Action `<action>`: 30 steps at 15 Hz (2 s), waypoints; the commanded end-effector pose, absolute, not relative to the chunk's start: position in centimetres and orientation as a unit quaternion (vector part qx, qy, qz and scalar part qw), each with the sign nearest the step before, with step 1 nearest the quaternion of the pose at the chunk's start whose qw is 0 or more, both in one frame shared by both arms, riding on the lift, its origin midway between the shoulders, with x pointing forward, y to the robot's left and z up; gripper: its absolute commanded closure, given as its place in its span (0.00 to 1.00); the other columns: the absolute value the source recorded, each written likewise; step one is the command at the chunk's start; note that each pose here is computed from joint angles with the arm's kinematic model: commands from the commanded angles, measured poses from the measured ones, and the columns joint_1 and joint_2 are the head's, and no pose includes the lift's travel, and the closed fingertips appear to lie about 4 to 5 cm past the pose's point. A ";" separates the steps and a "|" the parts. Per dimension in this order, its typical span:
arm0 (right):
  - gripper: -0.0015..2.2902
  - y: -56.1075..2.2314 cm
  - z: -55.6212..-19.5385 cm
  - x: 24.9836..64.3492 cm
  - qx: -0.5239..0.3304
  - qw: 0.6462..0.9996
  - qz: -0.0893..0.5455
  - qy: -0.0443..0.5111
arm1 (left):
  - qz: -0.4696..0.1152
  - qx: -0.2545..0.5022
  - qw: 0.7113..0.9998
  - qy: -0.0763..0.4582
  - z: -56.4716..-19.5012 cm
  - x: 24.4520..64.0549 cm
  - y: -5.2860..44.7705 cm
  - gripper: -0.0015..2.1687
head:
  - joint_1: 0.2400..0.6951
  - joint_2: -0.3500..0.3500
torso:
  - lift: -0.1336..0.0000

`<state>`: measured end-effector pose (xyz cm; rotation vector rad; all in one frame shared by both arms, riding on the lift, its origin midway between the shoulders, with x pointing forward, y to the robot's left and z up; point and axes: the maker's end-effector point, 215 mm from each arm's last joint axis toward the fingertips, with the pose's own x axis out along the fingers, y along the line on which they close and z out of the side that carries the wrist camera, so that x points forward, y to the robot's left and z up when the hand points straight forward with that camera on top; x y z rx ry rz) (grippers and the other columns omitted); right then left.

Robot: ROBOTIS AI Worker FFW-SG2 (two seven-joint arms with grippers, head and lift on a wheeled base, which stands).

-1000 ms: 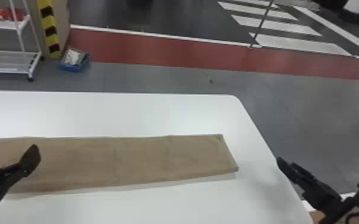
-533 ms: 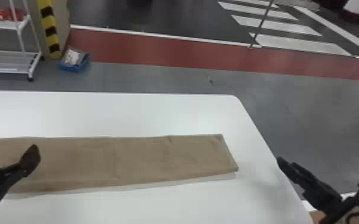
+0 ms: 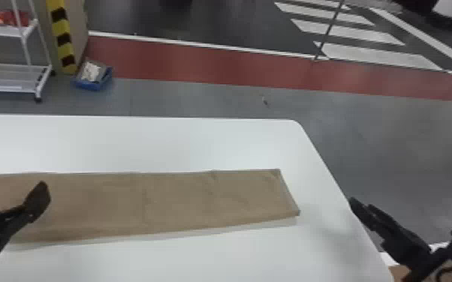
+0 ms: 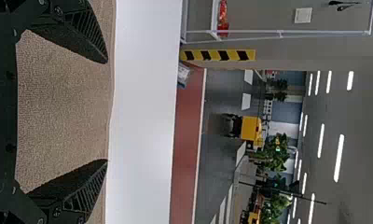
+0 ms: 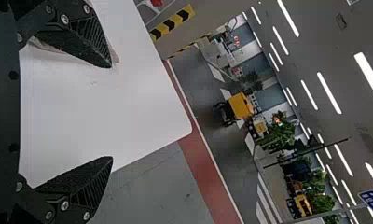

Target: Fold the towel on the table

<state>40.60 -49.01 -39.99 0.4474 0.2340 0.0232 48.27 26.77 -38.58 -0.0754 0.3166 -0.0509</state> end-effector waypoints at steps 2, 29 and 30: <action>0.09 -49.0 -40.0 40.6 0.222 0.968 0.011 0.115 | -0.026 -0.037 0.986 0.158 -38.7 48.2 26.8 0.07 | 1.00 0.11 | 0.07; 0.08 -48.2 -32.9 45.9 0.110 0.986 0.092 0.080 | 0.046 -0.015 0.999 0.026 -30.6 48.5 35.6 0.06 | 1.00 0.29 | 0.07; 0.07 -47.7 -33.0 46.2 0.110 0.986 0.094 0.081 | 0.035 -0.015 0.999 0.021 -30.1 48.3 34.4 0.06 | 1.00 0.29 | 0.07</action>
